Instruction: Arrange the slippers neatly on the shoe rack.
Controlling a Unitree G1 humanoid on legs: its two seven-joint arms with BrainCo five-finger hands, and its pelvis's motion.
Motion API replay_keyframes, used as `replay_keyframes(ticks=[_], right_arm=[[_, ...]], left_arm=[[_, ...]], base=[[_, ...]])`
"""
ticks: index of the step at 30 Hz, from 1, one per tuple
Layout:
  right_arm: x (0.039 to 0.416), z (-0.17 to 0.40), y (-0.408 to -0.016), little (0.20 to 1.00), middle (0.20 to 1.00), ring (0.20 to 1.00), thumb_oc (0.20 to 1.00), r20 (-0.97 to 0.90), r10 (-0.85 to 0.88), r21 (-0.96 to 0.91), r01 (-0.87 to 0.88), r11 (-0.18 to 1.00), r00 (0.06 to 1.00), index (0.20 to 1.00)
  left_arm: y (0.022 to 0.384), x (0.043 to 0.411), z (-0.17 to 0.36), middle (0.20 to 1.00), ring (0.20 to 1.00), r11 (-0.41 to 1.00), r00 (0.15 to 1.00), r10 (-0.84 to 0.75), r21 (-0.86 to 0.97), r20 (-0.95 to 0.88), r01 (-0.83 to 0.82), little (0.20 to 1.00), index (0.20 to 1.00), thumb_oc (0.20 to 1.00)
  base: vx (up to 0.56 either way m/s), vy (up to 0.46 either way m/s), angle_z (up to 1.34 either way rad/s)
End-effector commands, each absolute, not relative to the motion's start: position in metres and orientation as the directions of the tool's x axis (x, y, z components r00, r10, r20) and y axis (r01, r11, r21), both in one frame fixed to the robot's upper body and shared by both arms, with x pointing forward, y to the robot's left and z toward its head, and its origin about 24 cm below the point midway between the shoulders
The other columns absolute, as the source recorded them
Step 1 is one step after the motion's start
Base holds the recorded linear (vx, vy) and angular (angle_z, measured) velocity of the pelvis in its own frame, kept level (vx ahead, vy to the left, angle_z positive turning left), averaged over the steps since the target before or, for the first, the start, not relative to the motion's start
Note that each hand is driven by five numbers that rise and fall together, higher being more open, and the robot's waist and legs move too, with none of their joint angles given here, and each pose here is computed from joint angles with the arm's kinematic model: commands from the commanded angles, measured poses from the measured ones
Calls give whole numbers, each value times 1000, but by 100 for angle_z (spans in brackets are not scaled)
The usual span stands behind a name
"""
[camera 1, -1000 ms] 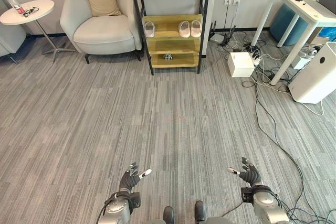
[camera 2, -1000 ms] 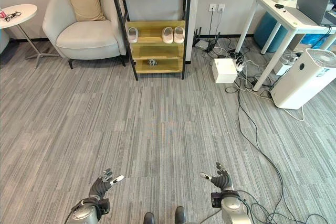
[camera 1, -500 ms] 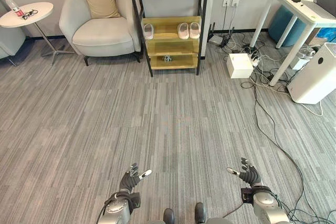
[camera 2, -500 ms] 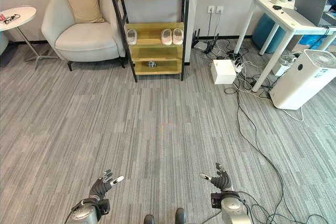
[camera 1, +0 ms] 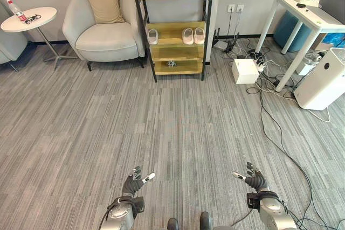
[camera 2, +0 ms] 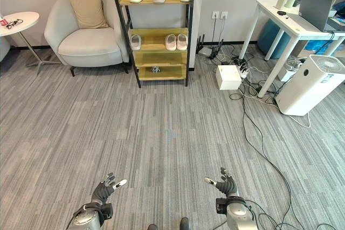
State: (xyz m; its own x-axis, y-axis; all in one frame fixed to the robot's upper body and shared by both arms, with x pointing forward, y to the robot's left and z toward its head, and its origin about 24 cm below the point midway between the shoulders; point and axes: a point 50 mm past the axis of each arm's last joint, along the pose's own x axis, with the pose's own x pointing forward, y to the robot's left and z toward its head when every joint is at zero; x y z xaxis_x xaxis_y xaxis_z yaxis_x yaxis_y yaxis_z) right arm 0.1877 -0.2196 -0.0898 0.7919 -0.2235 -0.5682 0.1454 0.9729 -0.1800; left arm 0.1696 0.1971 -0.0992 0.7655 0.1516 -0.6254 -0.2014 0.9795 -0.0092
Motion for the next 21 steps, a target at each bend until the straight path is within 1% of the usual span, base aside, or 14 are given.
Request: replay_keyframes(ticks=[1,7,11,13,15,17,19,20,21], right_arm=[[205,-71,-217,1000,1000,1000,1000,-462,-217,-169,155,973,860,1000],[216,-62,-217,1000,1000,1000,1000,-422,-209,-174,147,974,882,1000],[220,-54,-225,1000,1000,1000,1000,-391,-218,-191,154,970,894,1000],[221,-52,-225,1000,1000,1000,1000,-386,-224,-194,159,968,895,1000],[214,-55,-231,1000,1000,1000,1000,-400,-247,-177,190,966,883,1000],[212,-56,-234,1000,1000,1000,1000,-407,-256,-182,197,963,877,1000],[210,-58,-241,1000,1000,1000,1000,-421,-280,-217,203,955,863,1000],[205,-57,-250,1000,1000,1000,1000,-417,-292,-244,203,948,861,1000],[205,-57,-250,1000,1000,1000,1000,-417,-292,-244,203,948,861,1000]], left_arm=[[209,188,-85,1000,1000,974,818,190,1,-543,-225,1000,1000,1000],[214,193,-74,1000,1000,968,844,217,0,-491,-249,1000,1000,1000],[224,196,-63,1000,1000,979,873,201,59,-444,-196,1000,1000,1000],[226,192,-66,1000,1000,982,867,191,85,-459,-172,1000,1000,1000],[220,190,-68,1000,1000,988,868,152,77,-472,-131,1000,1000,1000],[219,190,-68,1000,1000,989,870,145,72,-470,-126,1000,1000,1000],[220,198,-63,1000,1000,989,884,151,65,-443,-136,1000,1000,1000],[223,197,-61,1000,1000,987,888,161,60,-431,-150,1000,1000,1000],[223,197,-61,1000,1000,987,888,161,60,-432,-149,1000,1000,1000]], base=[[34,-3,2],[-24,57,-7],[-2,157,-4],[85,133,-13],[443,-20,18],[386,-121,10],[603,-366,15],[586,-388,27],[492,-333,48]])
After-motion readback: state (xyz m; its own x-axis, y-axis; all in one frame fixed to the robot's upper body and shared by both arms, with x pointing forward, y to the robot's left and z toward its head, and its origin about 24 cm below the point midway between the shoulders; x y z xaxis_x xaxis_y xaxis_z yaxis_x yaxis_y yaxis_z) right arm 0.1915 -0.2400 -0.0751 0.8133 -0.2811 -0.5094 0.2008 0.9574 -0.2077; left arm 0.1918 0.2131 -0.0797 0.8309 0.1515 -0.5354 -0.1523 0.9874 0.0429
